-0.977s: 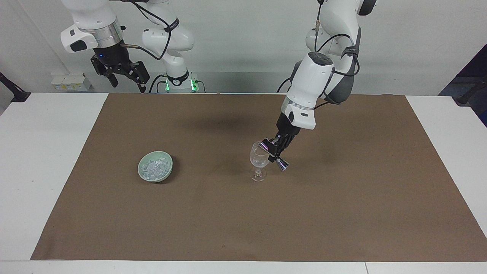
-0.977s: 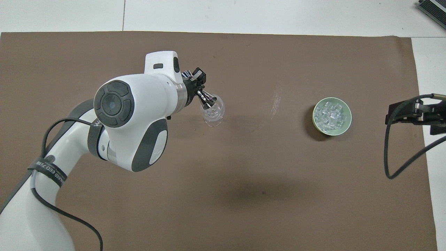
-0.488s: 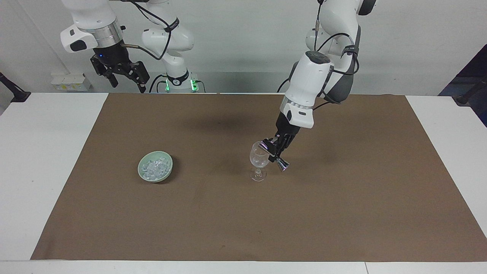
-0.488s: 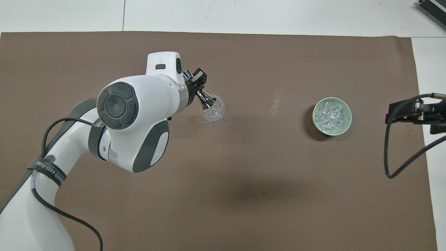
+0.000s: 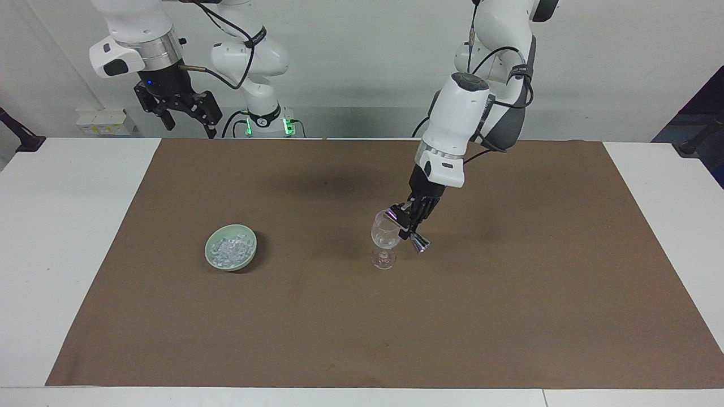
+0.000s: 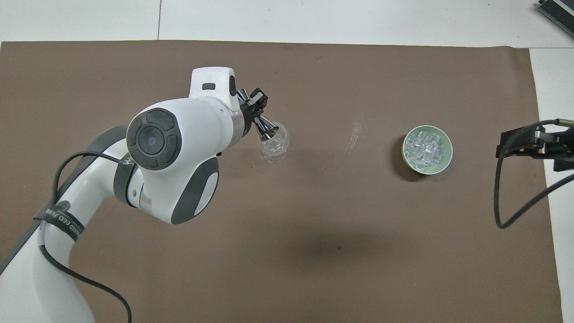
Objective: Pour wine and add ice with both arms
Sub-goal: 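Tip the metal cup further over the clear cup with the left gripper, then draw back the left gripper while the right gripper reaches the ice tin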
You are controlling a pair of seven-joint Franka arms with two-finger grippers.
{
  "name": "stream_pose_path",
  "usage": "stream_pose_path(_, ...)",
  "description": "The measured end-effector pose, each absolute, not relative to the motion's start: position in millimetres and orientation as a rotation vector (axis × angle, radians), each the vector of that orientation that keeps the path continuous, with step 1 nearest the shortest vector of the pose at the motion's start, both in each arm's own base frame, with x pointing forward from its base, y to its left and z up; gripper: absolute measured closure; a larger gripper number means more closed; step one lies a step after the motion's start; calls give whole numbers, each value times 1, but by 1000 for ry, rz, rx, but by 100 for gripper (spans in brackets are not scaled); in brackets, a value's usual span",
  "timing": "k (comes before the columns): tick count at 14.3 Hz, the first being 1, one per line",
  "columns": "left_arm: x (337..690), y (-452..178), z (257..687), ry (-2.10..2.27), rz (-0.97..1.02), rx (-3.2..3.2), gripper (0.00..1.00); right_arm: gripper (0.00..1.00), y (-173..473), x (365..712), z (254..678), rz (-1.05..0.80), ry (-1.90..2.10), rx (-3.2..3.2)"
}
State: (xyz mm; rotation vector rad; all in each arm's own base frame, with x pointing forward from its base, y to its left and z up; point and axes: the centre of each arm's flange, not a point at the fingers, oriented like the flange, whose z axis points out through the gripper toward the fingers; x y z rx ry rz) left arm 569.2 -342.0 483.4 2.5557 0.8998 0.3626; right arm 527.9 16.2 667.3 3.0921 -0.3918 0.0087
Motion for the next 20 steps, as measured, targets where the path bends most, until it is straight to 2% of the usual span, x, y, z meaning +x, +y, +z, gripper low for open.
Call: stream_pose_path(20,564,-351,485,801,462,2628,77,0,14,528,667,9,-397,3092)
